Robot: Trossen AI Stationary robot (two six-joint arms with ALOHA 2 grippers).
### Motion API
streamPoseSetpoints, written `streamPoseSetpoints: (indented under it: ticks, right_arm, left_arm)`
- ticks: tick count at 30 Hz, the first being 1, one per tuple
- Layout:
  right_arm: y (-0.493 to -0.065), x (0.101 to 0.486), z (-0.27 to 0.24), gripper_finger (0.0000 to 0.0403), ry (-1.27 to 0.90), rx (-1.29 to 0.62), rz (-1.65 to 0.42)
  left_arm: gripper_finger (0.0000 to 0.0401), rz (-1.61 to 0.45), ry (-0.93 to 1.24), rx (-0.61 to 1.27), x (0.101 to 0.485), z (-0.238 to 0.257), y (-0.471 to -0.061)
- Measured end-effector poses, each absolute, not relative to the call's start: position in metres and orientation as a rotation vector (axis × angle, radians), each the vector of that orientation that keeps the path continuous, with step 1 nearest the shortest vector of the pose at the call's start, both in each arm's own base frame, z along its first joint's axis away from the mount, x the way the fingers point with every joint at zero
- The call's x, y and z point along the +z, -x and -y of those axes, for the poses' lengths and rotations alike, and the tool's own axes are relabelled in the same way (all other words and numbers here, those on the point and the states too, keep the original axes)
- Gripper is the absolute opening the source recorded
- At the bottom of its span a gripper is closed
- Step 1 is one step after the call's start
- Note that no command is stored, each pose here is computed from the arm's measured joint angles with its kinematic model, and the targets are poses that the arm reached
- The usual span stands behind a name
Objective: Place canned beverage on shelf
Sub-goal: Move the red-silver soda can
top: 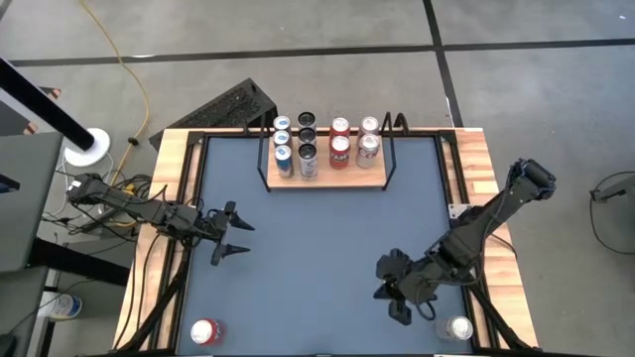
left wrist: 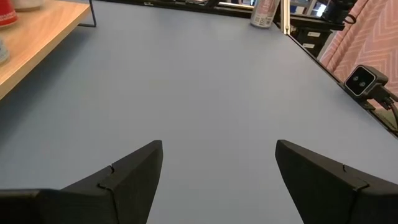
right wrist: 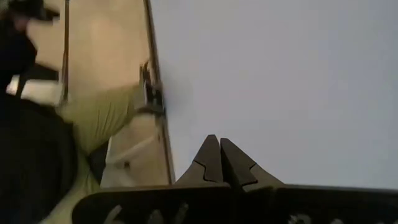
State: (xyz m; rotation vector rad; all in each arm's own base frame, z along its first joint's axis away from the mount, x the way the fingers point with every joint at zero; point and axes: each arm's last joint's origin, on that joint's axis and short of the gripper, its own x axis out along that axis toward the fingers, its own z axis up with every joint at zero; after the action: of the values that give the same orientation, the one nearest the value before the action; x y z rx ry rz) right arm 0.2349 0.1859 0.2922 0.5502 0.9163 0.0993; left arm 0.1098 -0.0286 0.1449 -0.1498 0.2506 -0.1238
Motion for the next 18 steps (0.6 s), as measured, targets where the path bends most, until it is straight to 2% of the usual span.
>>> streamPoseSetpoints:
  ticks: [5, 8, 11, 18]
  right_arm:
    - [-0.250, 0.289, -0.198, 0.0000, -0.723, 0.320, -1.009]
    - [-0.257, 0.291, -0.208, 0.0000, -0.752, 0.388, -1.004]
    - [-0.264, 0.299, -0.215, 0.0000, -0.764, 0.385, -1.060]
    - [-0.270, 0.335, -0.230, 0.0000, -0.666, 0.229, -1.312]
  left_arm:
    - [0.0302, -0.240, 0.127, -0.104, 0.146, 0.028, -0.110]
    - [0.0302, -0.238, 0.265, -0.100, 0.147, 0.028, -0.110]
    - [0.0302, -0.252, 0.402, -0.096, 0.146, 0.029, -0.110]
    - [0.0302, -0.238, 0.511, -0.007, 0.146, 0.027, -0.110]
